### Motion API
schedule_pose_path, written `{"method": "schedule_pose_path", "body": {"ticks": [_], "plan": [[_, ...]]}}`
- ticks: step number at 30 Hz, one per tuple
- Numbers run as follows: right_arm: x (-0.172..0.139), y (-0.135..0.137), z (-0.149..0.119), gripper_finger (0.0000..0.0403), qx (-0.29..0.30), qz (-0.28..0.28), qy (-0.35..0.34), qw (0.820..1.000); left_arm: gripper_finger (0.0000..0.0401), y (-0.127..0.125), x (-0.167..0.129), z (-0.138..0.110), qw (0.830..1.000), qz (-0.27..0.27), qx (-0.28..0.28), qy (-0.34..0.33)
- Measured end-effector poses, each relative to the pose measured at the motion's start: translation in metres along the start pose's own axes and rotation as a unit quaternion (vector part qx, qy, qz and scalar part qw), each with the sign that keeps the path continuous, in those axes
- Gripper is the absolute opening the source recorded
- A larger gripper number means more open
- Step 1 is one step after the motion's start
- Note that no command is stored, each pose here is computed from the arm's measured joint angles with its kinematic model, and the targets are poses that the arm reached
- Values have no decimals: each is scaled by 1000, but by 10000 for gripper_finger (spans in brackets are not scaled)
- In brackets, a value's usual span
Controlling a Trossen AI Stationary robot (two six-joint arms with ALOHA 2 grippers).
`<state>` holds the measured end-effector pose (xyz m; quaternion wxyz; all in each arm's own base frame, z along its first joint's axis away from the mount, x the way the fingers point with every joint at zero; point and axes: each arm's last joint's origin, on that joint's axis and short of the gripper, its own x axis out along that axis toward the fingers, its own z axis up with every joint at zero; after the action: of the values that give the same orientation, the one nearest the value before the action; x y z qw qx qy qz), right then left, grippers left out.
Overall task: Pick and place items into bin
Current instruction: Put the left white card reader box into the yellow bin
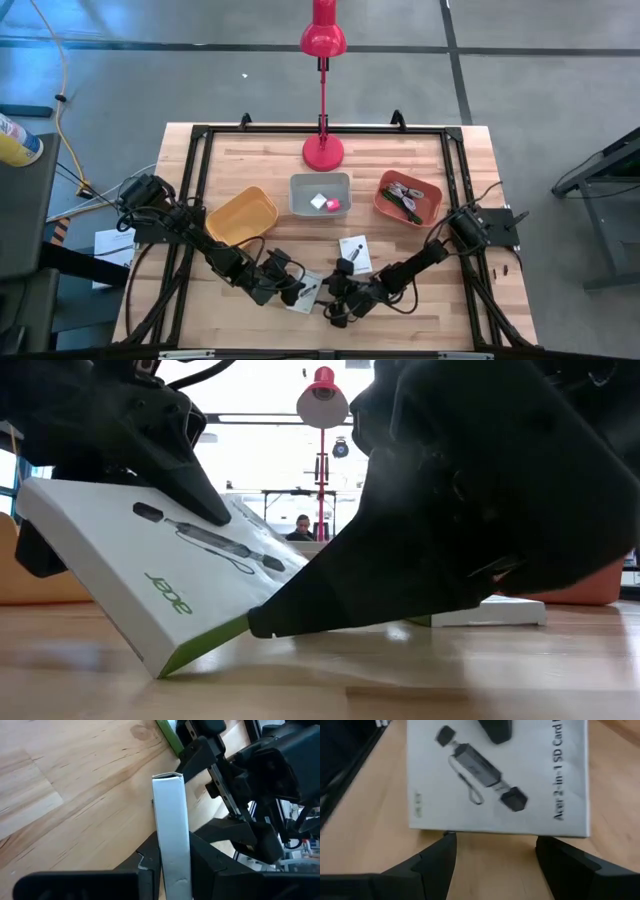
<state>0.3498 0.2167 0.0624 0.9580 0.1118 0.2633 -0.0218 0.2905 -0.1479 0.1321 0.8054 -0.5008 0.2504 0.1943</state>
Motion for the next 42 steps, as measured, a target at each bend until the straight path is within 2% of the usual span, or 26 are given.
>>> {"method": "schedule_pose_path", "body": {"ticks": [5, 14, 22, 30, 42], "plan": [[-4, 5, 0, 259, 12, 15, 7, 1000, 57, -5, 0, 1, 1000, -5, 20, -1], [-15, 9, 7, 259, 8, 6, 18, 1000, 36, -19, 0, 3, 998, -21, 61, -13], [-16, 10, 7, 259, 18, 9, 23, 1000, 40, -34, -12, 11, 993, -44, 101, -41], [-17, 11, 7, 259, 23, 10, 24, 999, 32, -42, -42, 29, 986, -29, 152, -67], [-17, 11, 7, 259, 31, 10, 23, 999, 31, -29, -103, 58, 977, 56, 202, -45]]}}
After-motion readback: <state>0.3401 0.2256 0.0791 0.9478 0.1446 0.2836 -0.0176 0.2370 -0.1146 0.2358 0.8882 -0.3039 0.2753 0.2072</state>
